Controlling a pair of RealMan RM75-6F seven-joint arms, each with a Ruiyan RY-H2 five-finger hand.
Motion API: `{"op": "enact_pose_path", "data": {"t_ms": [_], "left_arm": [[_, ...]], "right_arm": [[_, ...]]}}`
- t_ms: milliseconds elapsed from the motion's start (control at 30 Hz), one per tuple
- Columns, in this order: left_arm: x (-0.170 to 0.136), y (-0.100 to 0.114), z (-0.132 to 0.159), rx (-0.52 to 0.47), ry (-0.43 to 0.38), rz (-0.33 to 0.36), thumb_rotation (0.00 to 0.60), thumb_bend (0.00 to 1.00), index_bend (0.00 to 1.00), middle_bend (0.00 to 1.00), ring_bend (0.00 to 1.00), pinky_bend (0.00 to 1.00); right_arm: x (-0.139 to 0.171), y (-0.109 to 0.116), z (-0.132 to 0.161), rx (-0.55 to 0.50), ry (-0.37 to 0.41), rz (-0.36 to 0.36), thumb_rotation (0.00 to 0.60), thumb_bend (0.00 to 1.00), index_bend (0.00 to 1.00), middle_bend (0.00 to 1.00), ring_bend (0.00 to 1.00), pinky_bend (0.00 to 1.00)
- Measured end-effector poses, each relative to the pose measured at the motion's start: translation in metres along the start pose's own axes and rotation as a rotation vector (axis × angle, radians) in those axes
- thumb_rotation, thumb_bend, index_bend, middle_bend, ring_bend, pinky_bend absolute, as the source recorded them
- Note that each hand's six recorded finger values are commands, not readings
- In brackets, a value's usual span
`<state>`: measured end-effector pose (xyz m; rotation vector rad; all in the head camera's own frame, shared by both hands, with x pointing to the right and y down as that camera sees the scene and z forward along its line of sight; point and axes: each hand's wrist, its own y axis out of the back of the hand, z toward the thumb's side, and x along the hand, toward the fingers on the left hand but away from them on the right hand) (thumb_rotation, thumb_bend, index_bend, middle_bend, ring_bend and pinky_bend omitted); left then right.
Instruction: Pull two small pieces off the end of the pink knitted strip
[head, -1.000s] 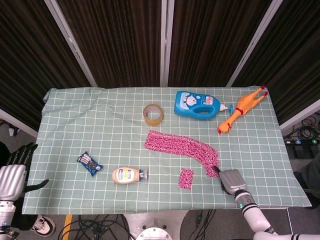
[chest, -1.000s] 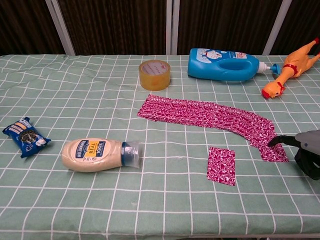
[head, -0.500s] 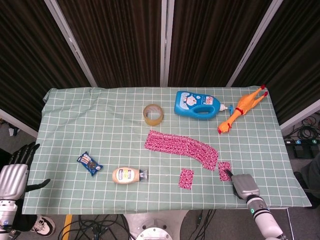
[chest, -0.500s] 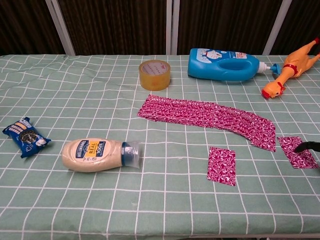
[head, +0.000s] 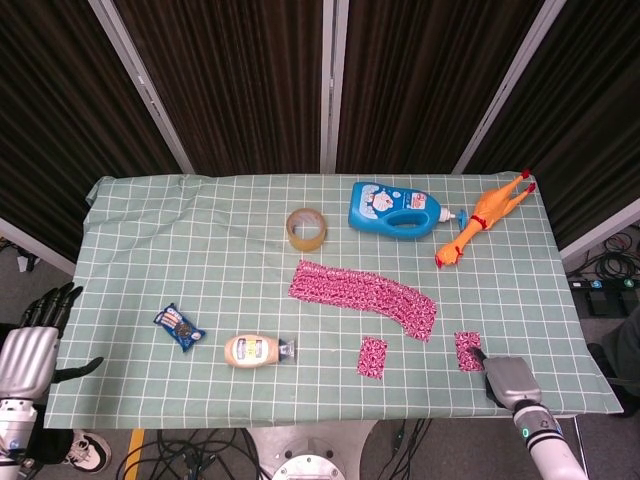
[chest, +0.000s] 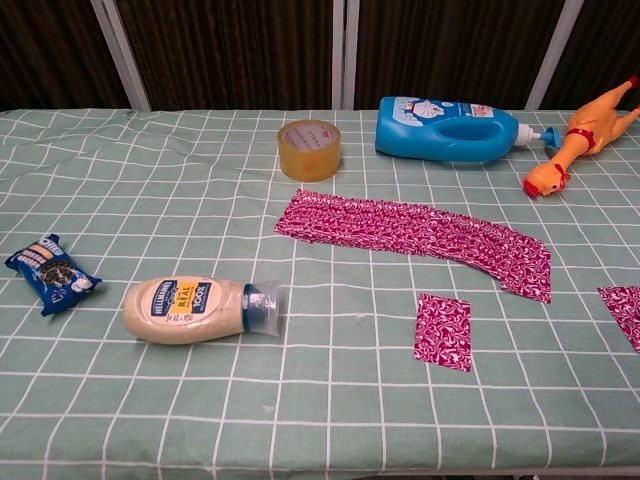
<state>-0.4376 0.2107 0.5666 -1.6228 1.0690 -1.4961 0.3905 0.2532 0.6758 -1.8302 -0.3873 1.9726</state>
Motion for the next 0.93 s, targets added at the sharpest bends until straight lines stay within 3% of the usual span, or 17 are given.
{"op": "enact_pose_path", "data": {"t_ms": [167, 300, 400, 500, 567, 633, 667, 733, 933], "left_arm": [[0.001, 0.001, 0.001, -0.001, -0.001, 0.007, 0.546, 0.05, 0.05, 0.02, 0.00, 0.12], [0.000, 0.003, 0.000, -0.002, 0.005, 0.013, 0.549, 0.05, 0.05, 0.02, 0.00, 0.12], [0.000, 0.003, -0.001, -0.004, 0.008, 0.014, 0.549, 0.05, 0.05, 0.02, 0.00, 0.12], [0.000, 0.003, 0.000, -0.005, 0.009, 0.014, 0.550, 0.05, 0.05, 0.02, 0.00, 0.12], [0.000, 0.004, 0.001, -0.007, 0.008, 0.016, 0.548, 0.05, 0.05, 0.02, 0.00, 0.12], [0.000, 0.004, 0.002, -0.009, 0.007, 0.017, 0.548, 0.05, 0.05, 0.02, 0.00, 0.12], [0.000, 0.005, 0.003, -0.010, 0.007, 0.019, 0.548, 0.05, 0.05, 0.02, 0.00, 0.12], [-0.001, 0.006, 0.004, -0.010, 0.007, 0.021, 0.550, 0.05, 0.05, 0.02, 0.00, 0.12], [0.000, 0.013, 0.003, -0.006, 0.004, 0.042, 0.546, 0.05, 0.05, 0.02, 0.00, 0.12]], "right_arm": [[0.004, 0.016, 0.005, -0.042, 0.032, -0.074, 0.600, 1.00, 0.13, 0.95, 0.84, 0.74], [0.011, 0.040, 0.011, -0.093, 0.076, -0.197, 0.600, 0.98, 0.15, 0.95, 0.83, 0.74], [0.019, 0.065, 0.011, -0.159, 0.101, -0.348, 0.600, 0.80, 0.18, 0.85, 0.76, 0.70], [0.031, 0.091, 0.000, -0.225, 0.111, -0.533, 0.600, 0.60, 0.20, 0.62, 0.56, 0.52], [0.042, 0.105, -0.013, -0.252, 0.111, -0.651, 0.600, 0.46, 0.19, 0.43, 0.34, 0.37], [0.049, 0.111, -0.026, -0.252, 0.104, -0.716, 0.600, 0.33, 0.12, 0.20, 0.08, 0.15], [0.050, 0.111, -0.030, -0.246, 0.095, -0.726, 0.600, 0.27, 0.06, 0.10, 0.02, 0.06], [0.052, 0.110, -0.040, -0.216, 0.051, -0.728, 0.600, 0.18, 0.01, 0.01, 0.00, 0.00], [0.055, 0.100, -0.069, -0.089, -0.115, -0.702, 0.600, 0.11, 0.00, 0.00, 0.00, 0.00]]}}
